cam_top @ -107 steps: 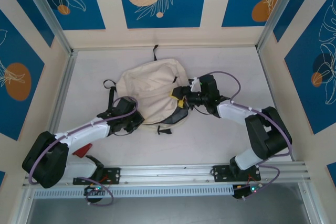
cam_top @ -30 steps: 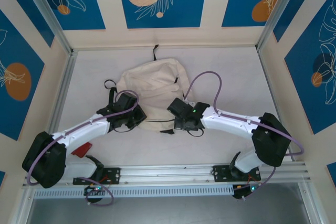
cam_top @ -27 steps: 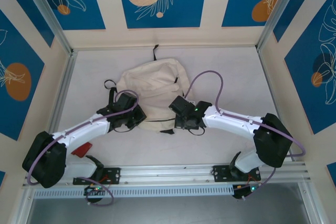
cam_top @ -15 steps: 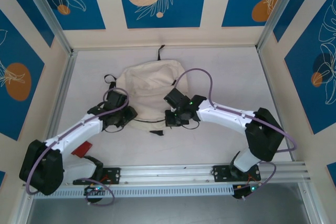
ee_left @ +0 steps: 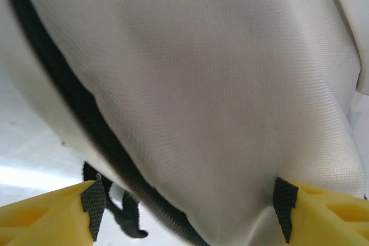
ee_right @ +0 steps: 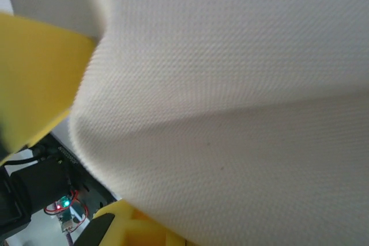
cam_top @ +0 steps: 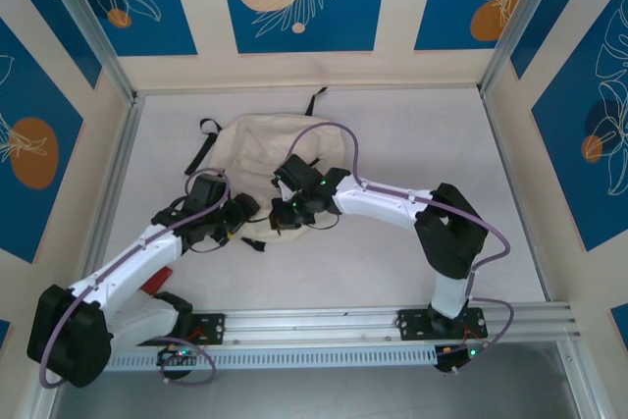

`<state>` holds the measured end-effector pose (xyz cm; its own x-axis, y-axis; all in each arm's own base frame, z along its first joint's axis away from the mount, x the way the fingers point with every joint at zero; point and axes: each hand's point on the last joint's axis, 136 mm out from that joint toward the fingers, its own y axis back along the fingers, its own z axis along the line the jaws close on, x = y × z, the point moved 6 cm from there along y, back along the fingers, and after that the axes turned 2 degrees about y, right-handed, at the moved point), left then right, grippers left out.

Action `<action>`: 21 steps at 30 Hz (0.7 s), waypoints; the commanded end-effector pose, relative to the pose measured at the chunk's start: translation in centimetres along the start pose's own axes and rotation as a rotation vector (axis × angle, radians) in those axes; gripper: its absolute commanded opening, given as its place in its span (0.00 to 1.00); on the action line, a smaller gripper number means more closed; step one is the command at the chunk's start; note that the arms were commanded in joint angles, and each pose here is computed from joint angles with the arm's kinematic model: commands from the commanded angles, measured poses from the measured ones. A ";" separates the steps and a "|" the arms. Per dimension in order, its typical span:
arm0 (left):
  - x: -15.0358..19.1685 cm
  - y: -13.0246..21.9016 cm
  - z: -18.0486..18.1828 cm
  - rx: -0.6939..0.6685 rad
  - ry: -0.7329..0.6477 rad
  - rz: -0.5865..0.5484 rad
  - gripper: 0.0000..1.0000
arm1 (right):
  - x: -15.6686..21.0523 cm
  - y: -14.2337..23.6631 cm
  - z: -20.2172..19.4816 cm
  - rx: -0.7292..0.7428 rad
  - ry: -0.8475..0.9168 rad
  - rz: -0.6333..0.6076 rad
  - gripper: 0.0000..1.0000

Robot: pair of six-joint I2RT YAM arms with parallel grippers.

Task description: Pack the student bag

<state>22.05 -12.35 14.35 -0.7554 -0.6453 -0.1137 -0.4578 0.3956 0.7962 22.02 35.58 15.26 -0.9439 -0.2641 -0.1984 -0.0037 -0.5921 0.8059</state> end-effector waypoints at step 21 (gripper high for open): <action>-1.1 -2.2 0.2 -0.033 0.081 -0.052 0.11 | 3.2 3.6 -2.9 0.224 -0.069 0.045 0.00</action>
<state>23.77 -13.64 12.73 -0.7202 -0.6922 -0.0458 -0.4680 0.4360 0.7687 20.85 33.32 16.29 -0.9506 -0.2469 -0.1879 -0.0347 -0.5171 0.8552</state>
